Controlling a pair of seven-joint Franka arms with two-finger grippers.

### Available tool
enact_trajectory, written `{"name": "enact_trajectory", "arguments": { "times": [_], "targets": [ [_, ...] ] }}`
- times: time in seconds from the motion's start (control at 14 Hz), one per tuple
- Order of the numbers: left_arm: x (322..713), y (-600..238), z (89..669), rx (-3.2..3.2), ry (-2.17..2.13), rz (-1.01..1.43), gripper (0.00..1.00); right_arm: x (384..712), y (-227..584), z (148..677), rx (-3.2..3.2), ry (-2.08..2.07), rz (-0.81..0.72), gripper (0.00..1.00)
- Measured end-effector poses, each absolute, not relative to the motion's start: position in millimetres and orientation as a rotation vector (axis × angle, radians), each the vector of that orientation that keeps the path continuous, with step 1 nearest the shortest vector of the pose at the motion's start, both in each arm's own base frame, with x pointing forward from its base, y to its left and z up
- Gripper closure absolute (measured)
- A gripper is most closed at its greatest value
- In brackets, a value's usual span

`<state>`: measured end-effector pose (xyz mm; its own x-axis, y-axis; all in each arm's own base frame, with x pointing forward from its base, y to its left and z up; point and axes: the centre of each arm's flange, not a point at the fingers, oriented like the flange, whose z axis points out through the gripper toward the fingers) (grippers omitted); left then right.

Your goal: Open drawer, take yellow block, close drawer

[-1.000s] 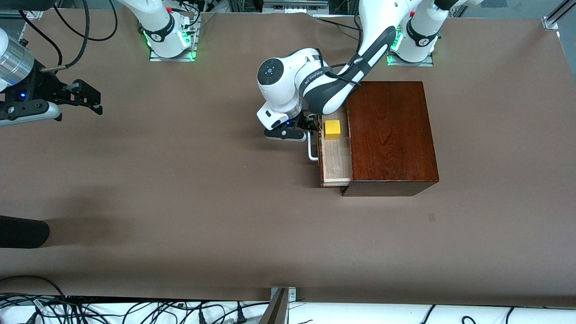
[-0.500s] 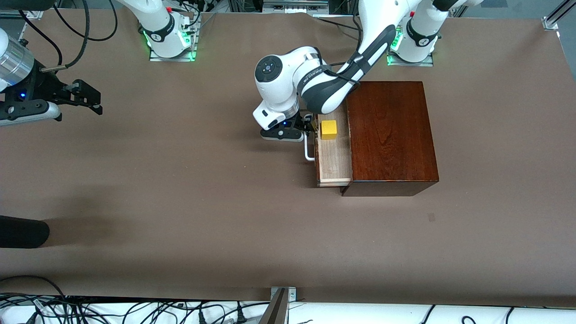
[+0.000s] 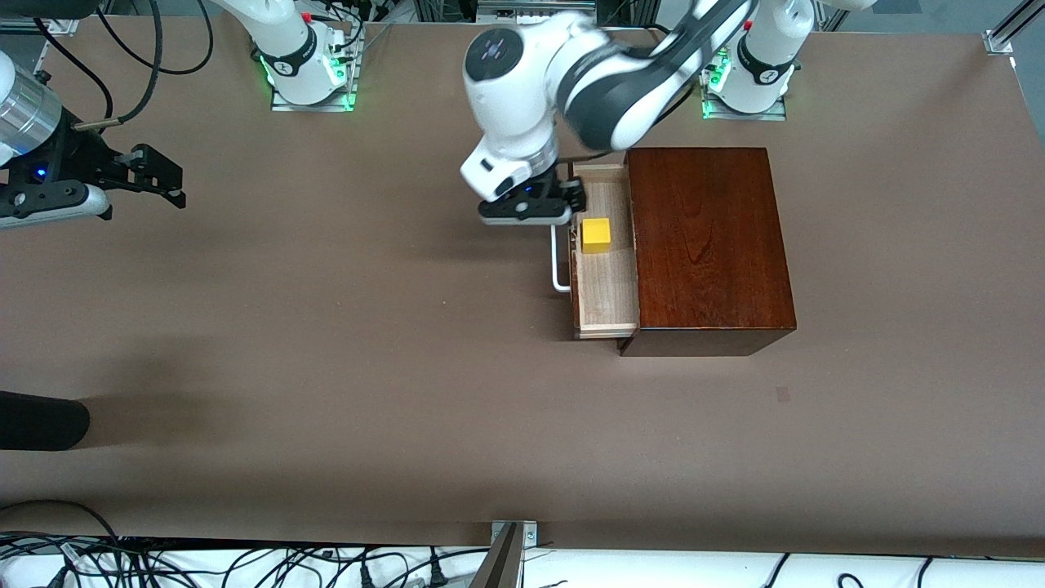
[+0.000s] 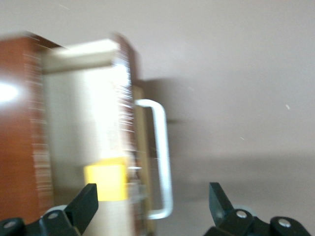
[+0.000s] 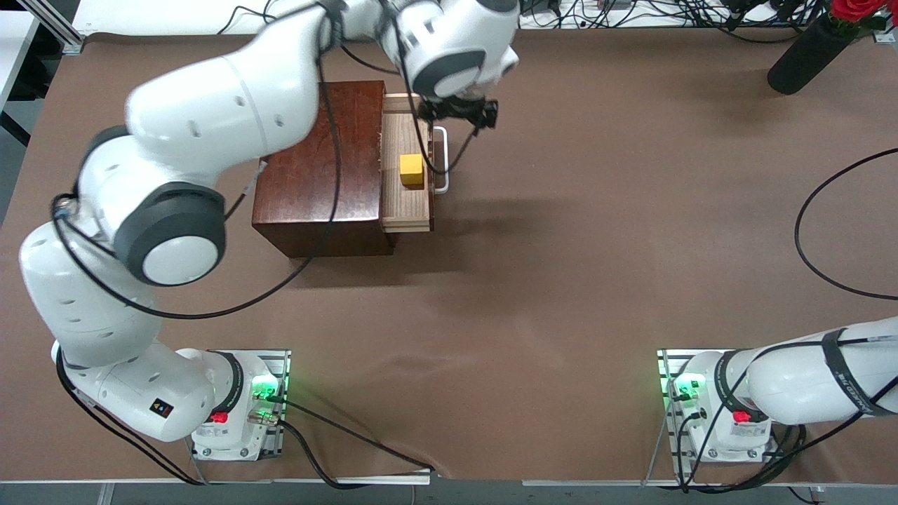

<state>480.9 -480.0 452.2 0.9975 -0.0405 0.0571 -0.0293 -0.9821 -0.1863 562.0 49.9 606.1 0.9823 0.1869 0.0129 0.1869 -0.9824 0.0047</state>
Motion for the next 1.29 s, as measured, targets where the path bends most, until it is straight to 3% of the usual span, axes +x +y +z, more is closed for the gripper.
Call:
{"name": "enact_trajectory", "arguments": {
  "times": [0.21,0.57,0.86,1.0,1.07,1.29],
  "targets": [
    [513.8,-394.1,525.4,-2.986,-0.026,-0.030,0.00,562.0,50.0,606.2,3.124,0.295,0.021,0.00],
    [570.4,-224.7,572.8,-3.083,-0.057,0.157,0.00,562.0,50.1,606.4,3.124,0.295,0.022,0.00],
    [569.1,-118.0,586.9,-3.081,0.125,0.176,0.00,561.2,64.0,614.5,3.124,0.333,0.049,0.00],
    [571.0,-74.4,601.2,-3.091,0.075,0.024,0.00,560.9,92.2,606.5,3.119,0.410,0.025,0.00],
    [568.7,-58.8,607.5,-3.093,0.040,-0.063,0.00,562.0,114.7,596.8,3.109,0.469,0.000,0.00],
    [549.0,-42.8,600.6,-3.089,0.002,-0.022,0.00,557.4,176.2,584.4,3.082,0.630,-0.026,0.00]
  ]
}}
